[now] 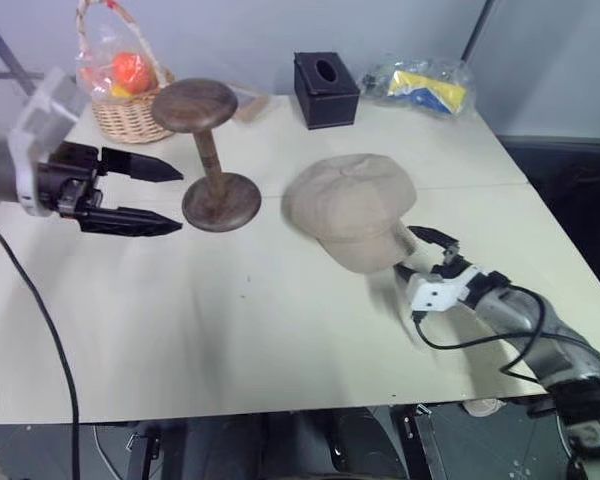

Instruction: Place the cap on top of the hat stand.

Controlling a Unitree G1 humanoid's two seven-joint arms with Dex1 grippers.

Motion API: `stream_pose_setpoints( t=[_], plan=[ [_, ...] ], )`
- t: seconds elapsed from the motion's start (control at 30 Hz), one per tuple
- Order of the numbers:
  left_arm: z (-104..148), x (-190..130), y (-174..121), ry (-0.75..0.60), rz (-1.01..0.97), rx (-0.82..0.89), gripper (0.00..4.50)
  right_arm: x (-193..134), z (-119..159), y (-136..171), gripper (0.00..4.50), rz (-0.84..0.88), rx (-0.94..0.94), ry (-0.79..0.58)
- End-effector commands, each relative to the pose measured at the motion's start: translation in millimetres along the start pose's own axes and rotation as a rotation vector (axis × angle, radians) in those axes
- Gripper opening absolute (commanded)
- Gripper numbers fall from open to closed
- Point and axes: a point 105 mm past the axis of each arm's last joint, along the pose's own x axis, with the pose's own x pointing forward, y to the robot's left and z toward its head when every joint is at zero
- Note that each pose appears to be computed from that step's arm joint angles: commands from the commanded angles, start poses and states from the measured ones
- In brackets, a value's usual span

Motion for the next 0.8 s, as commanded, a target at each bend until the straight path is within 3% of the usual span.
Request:
stream_pose_setpoints(
  t=[0.03, 0.17, 0.53, 0.6, 0.67, 0.8],
  plan=[
    [14, -5, 1, -0.020, 0.018, 0.045, 4.50, 15, 10, -7, 4.45, -0.037, -0.021, -0.056],
    [17, -3, 0, -0.023, 0.017, 0.055, 4.50, 31, 11, -5, 4.45, -0.043, -0.027, -0.067],
    [17, -4, -1, -0.026, 0.027, 0.064, 4.50, 28, 8, -2, 4.45, -0.051, -0.012, -0.066],
    [17, -4, -1, -0.028, 0.027, 0.066, 4.50, 29, 9, -1, 3.93, -0.048, -0.010, -0.071],
    [17, -3, 0, -0.028, 0.028, 0.070, 4.50, 31, 10, -1, 3.15, -0.047, -0.011, -0.074],
    [15, -2, 4, -0.021, 0.052, 0.090, 4.50, 35, 11, -4, 1.03, -0.055, -0.009, -0.077]
  ],
)
